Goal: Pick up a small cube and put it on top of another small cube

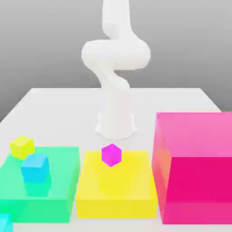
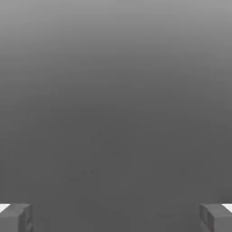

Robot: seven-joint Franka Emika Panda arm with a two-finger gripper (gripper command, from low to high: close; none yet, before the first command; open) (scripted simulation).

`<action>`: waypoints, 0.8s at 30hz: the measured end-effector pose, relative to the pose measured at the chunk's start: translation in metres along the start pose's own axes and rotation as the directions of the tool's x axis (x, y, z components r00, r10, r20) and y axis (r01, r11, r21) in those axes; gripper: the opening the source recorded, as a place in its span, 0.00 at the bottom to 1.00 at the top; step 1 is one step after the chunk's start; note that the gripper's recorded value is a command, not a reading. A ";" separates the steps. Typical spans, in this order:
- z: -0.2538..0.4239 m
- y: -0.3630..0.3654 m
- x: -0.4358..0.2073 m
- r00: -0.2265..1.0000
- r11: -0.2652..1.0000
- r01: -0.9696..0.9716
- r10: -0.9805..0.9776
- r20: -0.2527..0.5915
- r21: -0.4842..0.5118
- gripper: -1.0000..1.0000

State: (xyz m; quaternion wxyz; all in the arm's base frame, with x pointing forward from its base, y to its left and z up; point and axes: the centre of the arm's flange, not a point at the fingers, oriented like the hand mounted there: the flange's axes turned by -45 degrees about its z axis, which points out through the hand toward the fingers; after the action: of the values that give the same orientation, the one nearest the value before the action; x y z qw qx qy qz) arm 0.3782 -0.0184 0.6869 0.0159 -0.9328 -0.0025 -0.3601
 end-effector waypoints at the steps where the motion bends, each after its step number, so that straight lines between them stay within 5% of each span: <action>1: 0.017 0.008 0.002 1.000 1.000 0.002 -0.003 0.027 0.012 0.50; 12: 0.192 0.095 -0.013 0.963 0.995 0.005 -0.031 0.269 0.096 0.50; 24: 0.351 0.194 -0.104 0.871 0.995 0.022 -0.069 0.487 0.102 0.50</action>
State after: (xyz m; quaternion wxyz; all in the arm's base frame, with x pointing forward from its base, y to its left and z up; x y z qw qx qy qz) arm 0.5403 -0.2000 0.3519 0.0496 -0.9914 -0.0449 -0.1122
